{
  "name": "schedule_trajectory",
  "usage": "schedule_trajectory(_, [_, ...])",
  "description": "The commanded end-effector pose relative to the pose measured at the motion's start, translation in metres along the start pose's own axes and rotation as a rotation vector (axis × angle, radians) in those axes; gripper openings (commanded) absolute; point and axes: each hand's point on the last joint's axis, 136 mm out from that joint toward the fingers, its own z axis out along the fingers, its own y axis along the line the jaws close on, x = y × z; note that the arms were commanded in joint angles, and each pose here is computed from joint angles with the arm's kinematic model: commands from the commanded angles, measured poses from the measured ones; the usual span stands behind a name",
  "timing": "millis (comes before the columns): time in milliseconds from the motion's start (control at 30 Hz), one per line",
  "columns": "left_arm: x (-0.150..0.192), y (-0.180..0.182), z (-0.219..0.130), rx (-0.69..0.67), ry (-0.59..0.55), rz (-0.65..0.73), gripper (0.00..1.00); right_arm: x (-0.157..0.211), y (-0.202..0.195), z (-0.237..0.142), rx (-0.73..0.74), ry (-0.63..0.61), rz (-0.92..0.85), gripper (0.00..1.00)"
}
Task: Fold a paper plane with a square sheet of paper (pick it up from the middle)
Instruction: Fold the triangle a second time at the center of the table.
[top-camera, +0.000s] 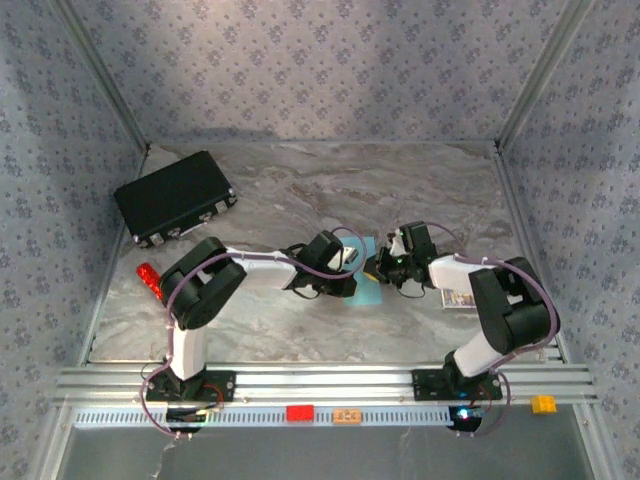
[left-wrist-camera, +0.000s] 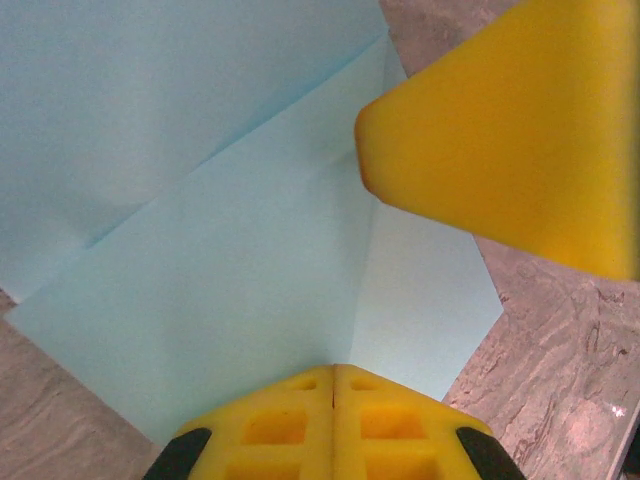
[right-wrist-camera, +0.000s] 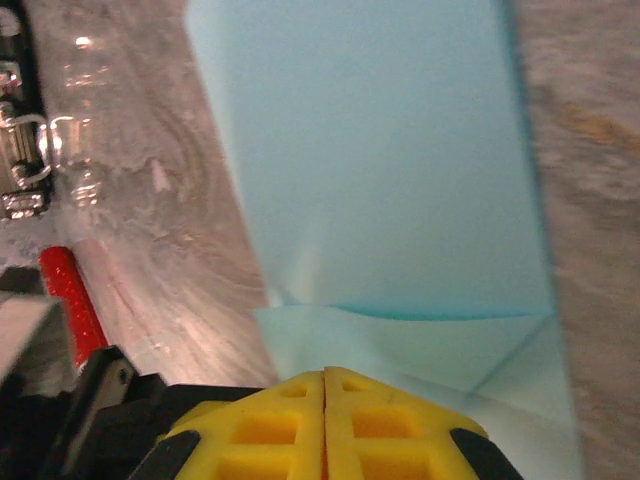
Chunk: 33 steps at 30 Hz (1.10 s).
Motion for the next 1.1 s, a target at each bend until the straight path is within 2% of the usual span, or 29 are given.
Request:
schedule_trajectory(0, [0.032, 0.024, 0.005, -0.083, 0.093, -0.051, 0.01, 0.009, 0.003, 0.003, 0.018, 0.026, -0.018, 0.08])
schedule_trajectory(200, [0.033, 0.024, 0.003, -0.081, 0.079, -0.057, 0.00, 0.016, -0.030, 0.013, 0.094, 0.029, 0.051, 0.07])
schedule_trajectory(433, [0.035, 0.027, 0.003, -0.086, 0.084, -0.059, 0.00, 0.000, -0.047, 0.007, 0.122, 0.009, 0.070, 0.07])
schedule_trajectory(767, [0.037, 0.028, 0.003, -0.090, 0.090, -0.061, 0.00, -0.041, -0.052, -0.007, 0.089, -0.042, 0.098, 0.07])
schedule_trajectory(1067, [0.034, 0.026, 0.002, -0.084, 0.081, -0.059, 0.00, -0.044, -0.016, -0.022, 0.024, -0.076, 0.032, 0.08])
